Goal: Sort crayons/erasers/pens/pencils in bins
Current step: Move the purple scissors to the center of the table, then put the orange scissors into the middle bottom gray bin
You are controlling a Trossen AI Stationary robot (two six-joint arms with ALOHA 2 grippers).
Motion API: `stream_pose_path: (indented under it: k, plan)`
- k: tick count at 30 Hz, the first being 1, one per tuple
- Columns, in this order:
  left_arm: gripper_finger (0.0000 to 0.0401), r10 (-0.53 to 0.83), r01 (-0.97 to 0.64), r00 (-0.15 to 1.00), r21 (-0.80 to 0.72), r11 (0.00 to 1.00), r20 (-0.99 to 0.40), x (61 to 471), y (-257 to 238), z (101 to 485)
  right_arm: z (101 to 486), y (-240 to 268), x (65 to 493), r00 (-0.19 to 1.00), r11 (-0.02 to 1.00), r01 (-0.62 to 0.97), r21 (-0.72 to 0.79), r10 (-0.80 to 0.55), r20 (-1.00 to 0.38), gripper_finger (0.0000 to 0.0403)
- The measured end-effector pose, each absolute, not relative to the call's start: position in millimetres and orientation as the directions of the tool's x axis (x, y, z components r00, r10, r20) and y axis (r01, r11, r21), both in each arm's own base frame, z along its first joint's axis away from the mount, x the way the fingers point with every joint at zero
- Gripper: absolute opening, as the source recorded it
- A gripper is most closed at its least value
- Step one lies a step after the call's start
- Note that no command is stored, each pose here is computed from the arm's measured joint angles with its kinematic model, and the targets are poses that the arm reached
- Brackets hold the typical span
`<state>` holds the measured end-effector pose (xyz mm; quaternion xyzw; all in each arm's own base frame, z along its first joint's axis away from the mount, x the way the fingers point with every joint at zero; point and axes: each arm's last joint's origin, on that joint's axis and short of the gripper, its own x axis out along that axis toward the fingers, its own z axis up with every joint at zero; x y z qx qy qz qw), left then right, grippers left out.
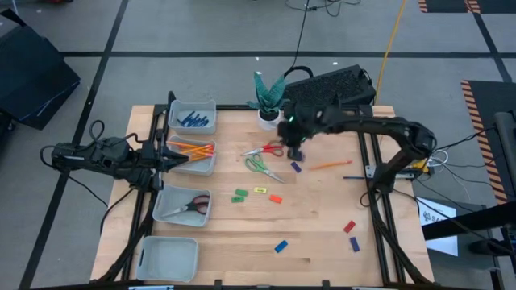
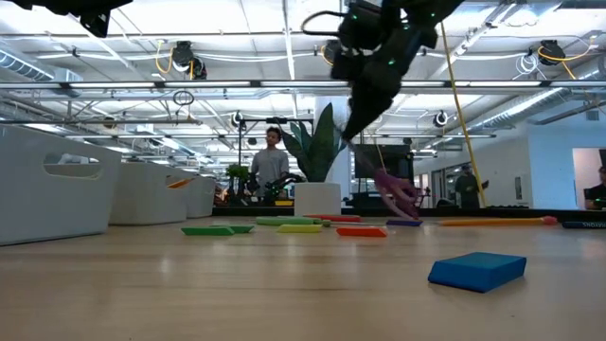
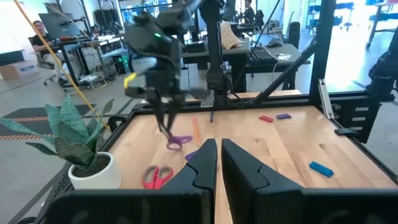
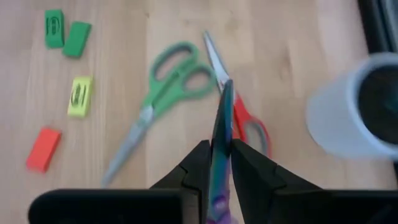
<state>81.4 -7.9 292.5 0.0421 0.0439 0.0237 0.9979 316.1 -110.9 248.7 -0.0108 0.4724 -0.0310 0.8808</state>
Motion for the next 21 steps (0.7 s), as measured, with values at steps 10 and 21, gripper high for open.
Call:
stream_pose_path:
  k: [10, 21]
  plan:
    - [0.0028, 0.051, -0.044, 0.995, 0.086, 0.995, -0.086, 81.4, -7.9, 292.3, 164.6, -85.1, 387.4, 0.602, 0.994, 0.095, -0.045, -0.093, -0.793, 0.0054]
    - [0.0028, 0.051, -0.043, 0.995, 0.086, 0.995, -0.087, 81.5, -8.0, 292.3, 212.4, -50.9, 370.9, 0.624, 0.996, 0.064, -0.057, -0.085, -0.777, 0.0074]
